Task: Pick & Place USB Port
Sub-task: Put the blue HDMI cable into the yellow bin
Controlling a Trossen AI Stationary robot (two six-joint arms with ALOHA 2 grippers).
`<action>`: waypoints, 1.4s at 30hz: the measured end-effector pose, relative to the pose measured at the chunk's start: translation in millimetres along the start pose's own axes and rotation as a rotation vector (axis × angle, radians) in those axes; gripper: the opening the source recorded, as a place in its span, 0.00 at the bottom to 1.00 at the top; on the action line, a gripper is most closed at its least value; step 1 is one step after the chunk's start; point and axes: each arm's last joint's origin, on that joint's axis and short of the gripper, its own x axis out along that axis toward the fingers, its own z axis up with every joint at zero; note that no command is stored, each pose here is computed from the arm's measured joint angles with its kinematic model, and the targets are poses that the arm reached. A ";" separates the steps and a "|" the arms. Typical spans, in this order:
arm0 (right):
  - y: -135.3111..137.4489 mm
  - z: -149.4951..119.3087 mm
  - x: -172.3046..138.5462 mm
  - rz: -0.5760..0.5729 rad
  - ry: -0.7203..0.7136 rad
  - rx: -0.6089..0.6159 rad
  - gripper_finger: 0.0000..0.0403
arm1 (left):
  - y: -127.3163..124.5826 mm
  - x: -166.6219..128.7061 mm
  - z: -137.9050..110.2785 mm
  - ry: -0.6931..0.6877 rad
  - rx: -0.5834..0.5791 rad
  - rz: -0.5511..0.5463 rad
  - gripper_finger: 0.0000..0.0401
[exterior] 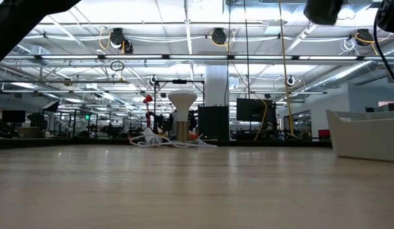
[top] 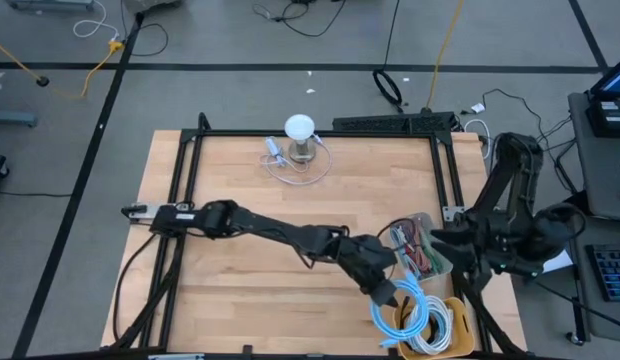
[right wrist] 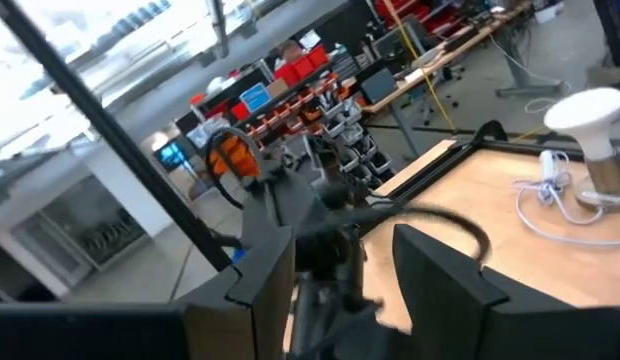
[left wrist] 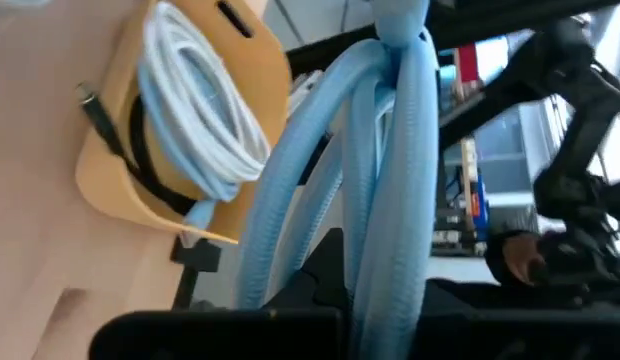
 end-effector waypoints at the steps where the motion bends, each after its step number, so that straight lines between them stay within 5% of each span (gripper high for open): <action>1: -0.1 0.5 -1.2 0.006 0.004 -0.017 0.40 | 2.0 3.1 -0.8 -0.012 -0.017 0.004 0.00; 9: -1.6 -8.6 -16.7 0.077 0.059 0.050 0.40 | -7.5 2.9 -0.8 -0.199 -0.017 0.044 0.00; 22: -50.1 -75.2 -26.7 0.110 0.110 0.308 0.40 | -50.9 -37.3 -4.5 -0.307 0.077 0.165 0.00; 42: -50.4 -111.7 -3.3 0.258 0.230 0.373 0.39 | -41.2 -53.5 25.9 -0.382 0.058 0.148 0.00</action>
